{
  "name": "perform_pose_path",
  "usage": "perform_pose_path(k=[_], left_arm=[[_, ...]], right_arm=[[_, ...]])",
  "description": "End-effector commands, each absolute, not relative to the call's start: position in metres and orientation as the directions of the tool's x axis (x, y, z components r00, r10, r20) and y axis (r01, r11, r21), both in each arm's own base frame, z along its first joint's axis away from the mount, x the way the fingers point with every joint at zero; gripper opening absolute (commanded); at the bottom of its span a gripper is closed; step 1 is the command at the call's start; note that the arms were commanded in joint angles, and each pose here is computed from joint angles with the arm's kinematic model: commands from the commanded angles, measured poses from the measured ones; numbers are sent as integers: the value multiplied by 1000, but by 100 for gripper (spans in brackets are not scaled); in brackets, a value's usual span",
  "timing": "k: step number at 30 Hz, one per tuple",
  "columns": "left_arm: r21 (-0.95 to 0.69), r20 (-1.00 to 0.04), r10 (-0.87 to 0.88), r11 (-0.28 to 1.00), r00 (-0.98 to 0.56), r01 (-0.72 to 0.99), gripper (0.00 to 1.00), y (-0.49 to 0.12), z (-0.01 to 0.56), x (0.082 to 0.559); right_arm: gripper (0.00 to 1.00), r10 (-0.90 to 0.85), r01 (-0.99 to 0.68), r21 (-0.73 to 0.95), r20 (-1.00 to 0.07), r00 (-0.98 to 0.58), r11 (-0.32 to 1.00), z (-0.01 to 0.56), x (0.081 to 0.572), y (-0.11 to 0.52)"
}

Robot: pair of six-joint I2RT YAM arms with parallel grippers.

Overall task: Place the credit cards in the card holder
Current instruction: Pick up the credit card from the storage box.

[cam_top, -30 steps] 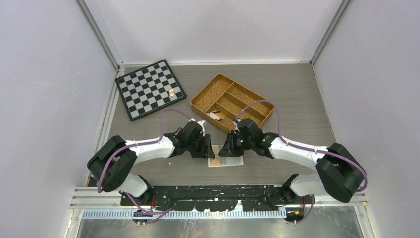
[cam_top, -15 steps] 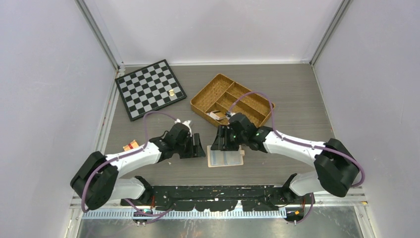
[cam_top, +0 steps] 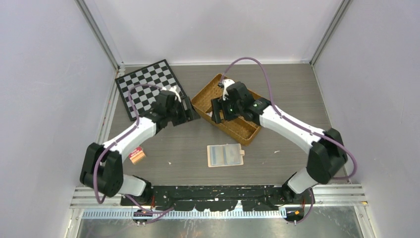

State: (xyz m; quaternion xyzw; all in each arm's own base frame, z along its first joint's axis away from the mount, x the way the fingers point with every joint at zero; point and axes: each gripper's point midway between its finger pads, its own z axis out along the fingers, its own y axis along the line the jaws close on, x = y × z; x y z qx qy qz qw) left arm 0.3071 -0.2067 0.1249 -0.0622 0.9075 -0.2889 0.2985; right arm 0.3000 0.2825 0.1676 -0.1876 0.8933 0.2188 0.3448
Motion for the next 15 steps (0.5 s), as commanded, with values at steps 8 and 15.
perform_pose_path(k=[8,15], left_arm=[[-539,-577,-367,842,-730,3,74,-194,119,431],[-501,-564,-335,865,-755,-9,70,-197,91,455]], right_arm=[[84,-424,-652,101,-684,-594,751,134,371,307],[83,-493,-712,138,-632,-599,689,108,373,323]])
